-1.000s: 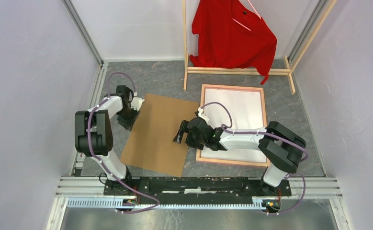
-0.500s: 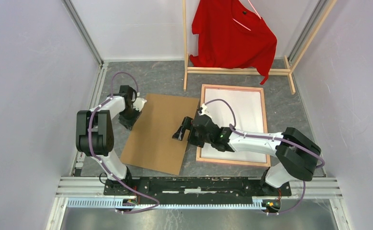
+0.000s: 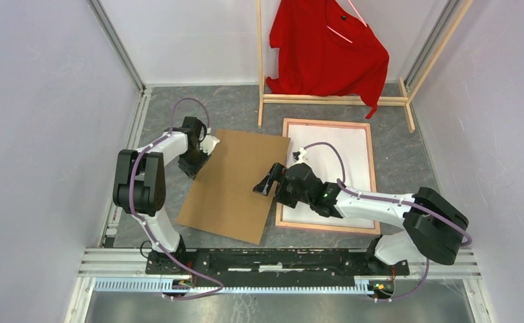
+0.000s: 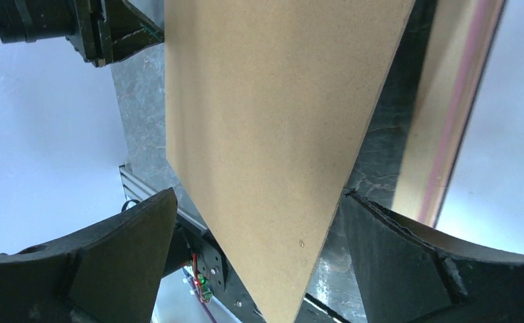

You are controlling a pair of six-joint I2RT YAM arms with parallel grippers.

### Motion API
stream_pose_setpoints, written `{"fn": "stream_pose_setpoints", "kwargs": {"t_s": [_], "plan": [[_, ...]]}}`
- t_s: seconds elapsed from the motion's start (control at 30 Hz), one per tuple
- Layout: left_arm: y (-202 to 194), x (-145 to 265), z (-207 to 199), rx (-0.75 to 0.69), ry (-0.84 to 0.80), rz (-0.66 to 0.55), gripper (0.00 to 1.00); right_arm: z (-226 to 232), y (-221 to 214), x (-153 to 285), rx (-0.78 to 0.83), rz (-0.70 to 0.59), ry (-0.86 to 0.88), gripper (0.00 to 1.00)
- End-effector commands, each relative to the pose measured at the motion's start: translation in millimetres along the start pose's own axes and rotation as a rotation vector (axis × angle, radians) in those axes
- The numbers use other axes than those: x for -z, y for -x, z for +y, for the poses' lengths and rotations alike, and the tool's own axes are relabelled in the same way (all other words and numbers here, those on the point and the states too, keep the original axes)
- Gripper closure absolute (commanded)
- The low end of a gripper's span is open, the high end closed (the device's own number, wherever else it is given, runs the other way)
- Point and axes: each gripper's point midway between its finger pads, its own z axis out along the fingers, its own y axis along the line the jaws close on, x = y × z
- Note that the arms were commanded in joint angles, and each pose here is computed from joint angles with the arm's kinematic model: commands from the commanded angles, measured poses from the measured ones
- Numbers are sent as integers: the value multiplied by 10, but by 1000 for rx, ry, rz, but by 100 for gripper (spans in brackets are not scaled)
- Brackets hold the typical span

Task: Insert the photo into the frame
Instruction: Turn over the photo frame item at the center of the board.

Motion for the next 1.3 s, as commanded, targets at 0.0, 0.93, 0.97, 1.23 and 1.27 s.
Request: {"fn": "stream_pose_setpoints", "kwargs": {"t_s": [0.0, 0.93, 0.97, 1.23, 1.27], "plan": [[88, -224, -690, 52, -266, -23, 66, 314, 215, 101, -53, -65, 133, 3], [78, -98, -546, 36, -209, -31, 65, -588, -478, 707, 254, 167, -63, 2], [74, -103, -545, 36, -209, -30, 65, -603, -562, 708, 245, 182, -56, 2], [66, -149, -578, 35, -225, -28, 65, -591, -1022, 626, 157, 265, 38, 6], [60, -150, -581, 35, -225, -28, 65, -579, -1054, 602, 148, 271, 42, 6]]}}
